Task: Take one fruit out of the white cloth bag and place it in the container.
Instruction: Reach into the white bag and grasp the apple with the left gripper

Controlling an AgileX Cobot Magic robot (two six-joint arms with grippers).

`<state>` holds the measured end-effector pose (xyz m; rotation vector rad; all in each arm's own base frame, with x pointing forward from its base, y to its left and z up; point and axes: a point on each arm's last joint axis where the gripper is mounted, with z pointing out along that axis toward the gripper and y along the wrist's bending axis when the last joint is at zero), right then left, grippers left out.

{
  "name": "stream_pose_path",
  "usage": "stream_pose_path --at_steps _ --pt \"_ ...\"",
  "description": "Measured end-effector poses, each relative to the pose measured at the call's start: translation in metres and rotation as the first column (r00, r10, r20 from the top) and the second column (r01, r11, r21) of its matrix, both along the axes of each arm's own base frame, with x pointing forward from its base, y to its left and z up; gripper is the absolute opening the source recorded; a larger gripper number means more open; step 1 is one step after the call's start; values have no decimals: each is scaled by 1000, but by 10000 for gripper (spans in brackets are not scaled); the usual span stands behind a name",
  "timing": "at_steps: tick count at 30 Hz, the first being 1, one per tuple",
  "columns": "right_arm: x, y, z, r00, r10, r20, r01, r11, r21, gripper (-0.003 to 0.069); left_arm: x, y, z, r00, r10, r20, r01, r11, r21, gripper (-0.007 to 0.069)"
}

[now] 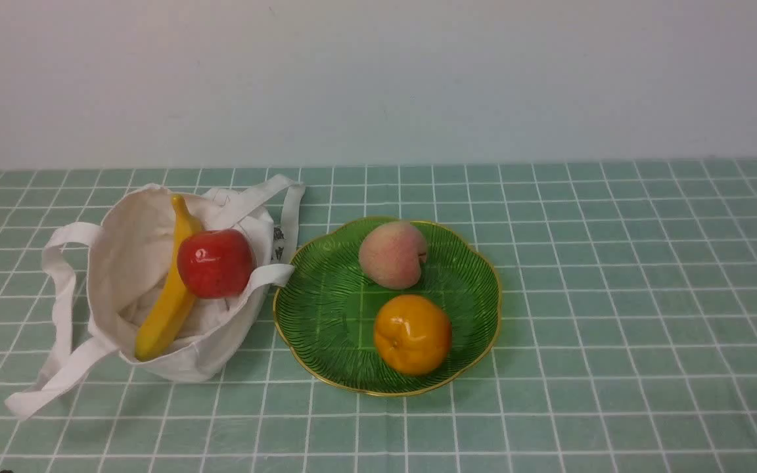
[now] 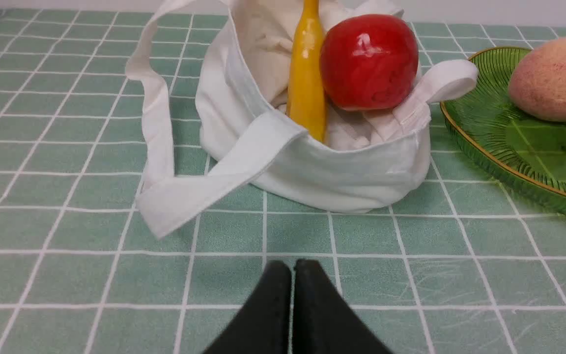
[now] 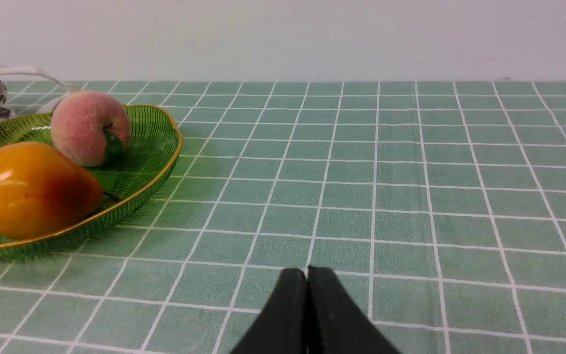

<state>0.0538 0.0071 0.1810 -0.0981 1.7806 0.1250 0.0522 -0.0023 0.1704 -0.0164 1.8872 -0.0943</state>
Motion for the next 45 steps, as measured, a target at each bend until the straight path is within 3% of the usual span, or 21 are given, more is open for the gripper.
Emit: stream_pose_path --at_steps 40,43,45 --pt "0 0 0 1000 0 0 0 1000 0 -15 0 0 0 1000 0 0 0 1000 0 -8" --pt "0 0 0 1000 0 0 0 1000 -1 -15 0 0 0 1000 2 0 -2 1000 -15 -8" --pt "0 0 0 1000 0 0 0 1000 -1 -15 0 -2 0 1000 7 -5 -8 996 -92 -8"
